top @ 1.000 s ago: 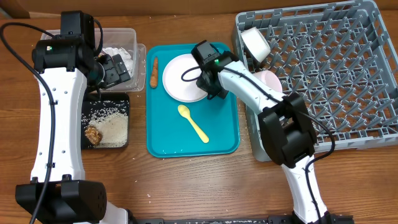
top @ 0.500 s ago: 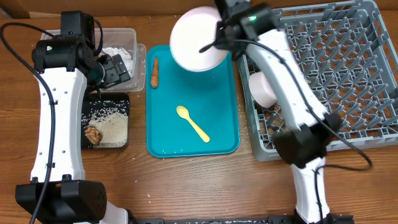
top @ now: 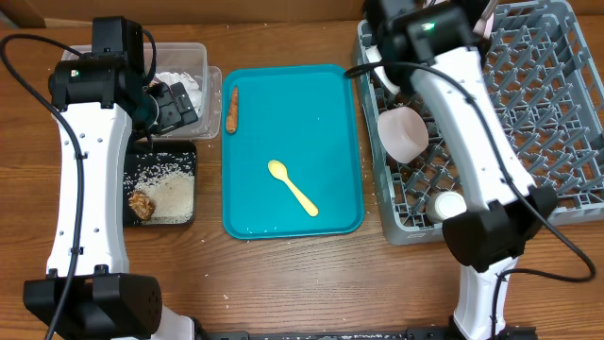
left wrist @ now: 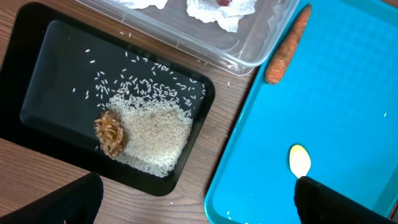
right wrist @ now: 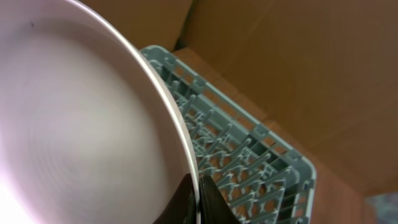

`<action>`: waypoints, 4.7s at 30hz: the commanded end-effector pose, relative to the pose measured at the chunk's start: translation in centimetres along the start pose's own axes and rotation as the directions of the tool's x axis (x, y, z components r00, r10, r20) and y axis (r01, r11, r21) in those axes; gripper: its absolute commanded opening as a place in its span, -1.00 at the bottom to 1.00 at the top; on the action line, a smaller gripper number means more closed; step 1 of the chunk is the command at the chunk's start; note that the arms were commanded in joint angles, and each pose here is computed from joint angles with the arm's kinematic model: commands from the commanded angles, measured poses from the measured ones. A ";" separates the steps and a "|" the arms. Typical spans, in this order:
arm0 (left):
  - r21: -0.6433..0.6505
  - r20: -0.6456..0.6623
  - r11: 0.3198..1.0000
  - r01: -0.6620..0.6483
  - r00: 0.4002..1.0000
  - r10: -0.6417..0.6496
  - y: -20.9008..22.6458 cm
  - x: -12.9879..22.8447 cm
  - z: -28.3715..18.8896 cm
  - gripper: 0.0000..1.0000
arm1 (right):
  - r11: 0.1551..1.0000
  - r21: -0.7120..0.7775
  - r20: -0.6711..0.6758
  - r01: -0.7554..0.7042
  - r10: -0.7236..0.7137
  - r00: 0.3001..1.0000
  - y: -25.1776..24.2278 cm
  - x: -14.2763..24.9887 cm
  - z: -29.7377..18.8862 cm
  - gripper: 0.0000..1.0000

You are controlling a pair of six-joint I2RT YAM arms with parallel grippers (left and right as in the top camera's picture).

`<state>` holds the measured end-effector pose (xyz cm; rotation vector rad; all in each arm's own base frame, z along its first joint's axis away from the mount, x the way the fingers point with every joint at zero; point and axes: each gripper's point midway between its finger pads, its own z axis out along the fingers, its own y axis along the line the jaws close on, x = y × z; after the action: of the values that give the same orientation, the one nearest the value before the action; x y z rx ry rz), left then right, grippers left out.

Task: Sort waste into correct bins and load items into the dishwasher
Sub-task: 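Lift the white plate and stand it in the dish rack, then lower the right gripper onto the yellow spoon and grasp it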

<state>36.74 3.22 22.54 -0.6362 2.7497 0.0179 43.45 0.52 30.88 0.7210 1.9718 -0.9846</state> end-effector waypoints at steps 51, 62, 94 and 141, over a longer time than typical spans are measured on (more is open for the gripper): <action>-0.011 0.006 1.000 0.003 1.000 -0.003 0.1 -0.3 0.1 1.00 | 0.182 -0.981 -0.051 0.074 -0.601 0.797 11.9 12.5 -18.2 1.00; -0.012 0.006 1.000 0.004 1.000 -0.003 0.2 -0.3 0.1 0.99 | 0.027 -0.970 0.141 0.241 -0.748 0.649 18.5 27.5 -22.1 0.67; -0.012 0.006 1.000 0.004 1.000 -0.003 0.2 -0.3 0.1 1.00 | 0.175 -0.983 -0.176 -0.050 -0.841 0.511 21.9 36.4 -21.0 -0.41; -0.012 0.006 1.000 0.004 1.000 -0.003 0.2 -0.3 0.1 0.99 | -0.036 -0.936 0.260 0.351 -0.743 0.617 25.8 34.0 -24.8 0.40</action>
<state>36.80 3.23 22.56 -0.6358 2.7475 0.0173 34.13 39.79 2.03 -0.8575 2.7421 0.3719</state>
